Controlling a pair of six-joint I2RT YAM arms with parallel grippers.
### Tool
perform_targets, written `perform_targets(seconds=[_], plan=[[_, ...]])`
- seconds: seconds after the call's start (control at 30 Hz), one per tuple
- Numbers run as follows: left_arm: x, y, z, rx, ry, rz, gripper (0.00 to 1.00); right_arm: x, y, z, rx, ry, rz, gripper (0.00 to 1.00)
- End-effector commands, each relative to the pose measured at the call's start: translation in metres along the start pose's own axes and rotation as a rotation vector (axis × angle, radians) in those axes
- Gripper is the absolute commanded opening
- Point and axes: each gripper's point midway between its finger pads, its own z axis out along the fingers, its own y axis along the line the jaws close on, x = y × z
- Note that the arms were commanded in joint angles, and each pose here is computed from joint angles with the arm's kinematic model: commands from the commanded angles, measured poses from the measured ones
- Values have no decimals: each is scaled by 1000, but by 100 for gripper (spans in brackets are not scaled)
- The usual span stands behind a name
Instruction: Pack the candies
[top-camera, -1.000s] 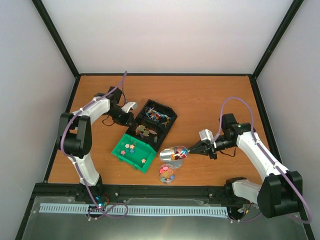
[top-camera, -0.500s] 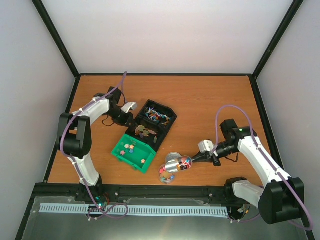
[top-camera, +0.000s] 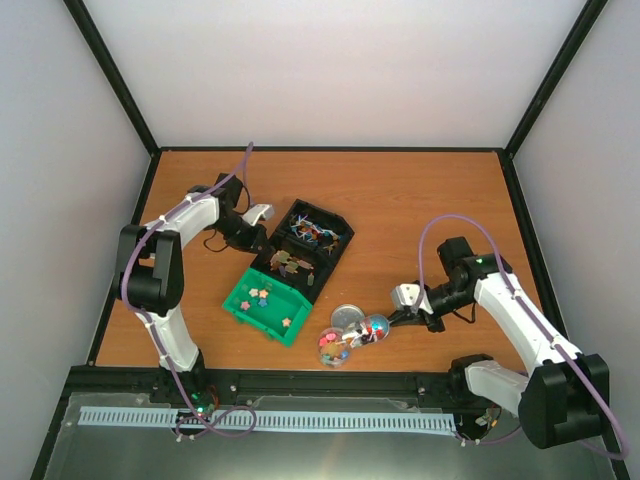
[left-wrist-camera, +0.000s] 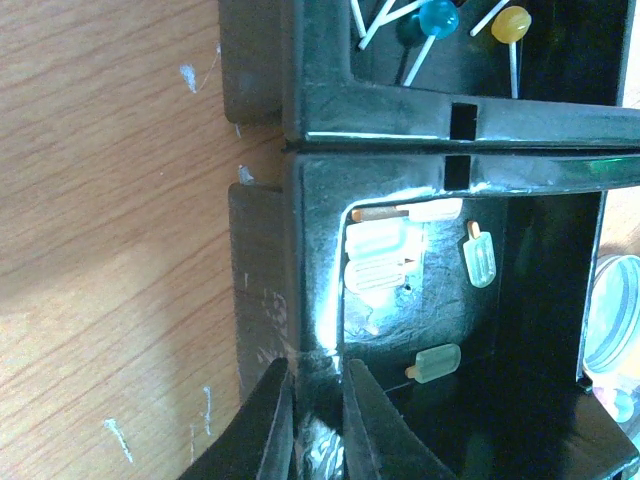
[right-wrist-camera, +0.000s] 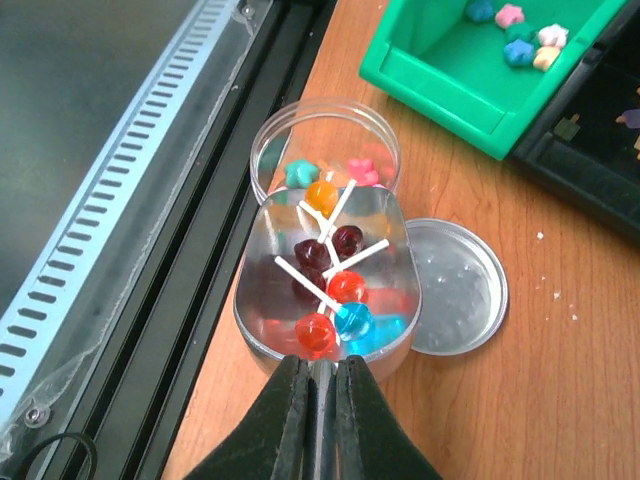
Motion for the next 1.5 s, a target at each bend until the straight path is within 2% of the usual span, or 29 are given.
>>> perform_targets(seconds=[0.0, 0.6, 0.77, 0.87, 1.1, 1.47], plan=[[1, 4, 5, 10, 22, 0, 1, -2, -7, -2, 18, 55, -11, 3], [2, 5, 5, 5, 24, -1, 1, -17, -8, -9, 12, 151, -39, 3], [4, 5, 4, 0, 26, 2, 1, -28, -39, -17, 114, 155, 24, 3], [3, 5, 4, -2, 24, 3, 1, -44, -51, -22, 100, 125, 30, 3], [5, 4, 1, -6, 18, 10, 1, -54, -30, -27, 1, 114, -116, 3], [5, 0, -4, -6, 1, 16, 1, -78, -135, -39, 289, 52, 184, 3]])
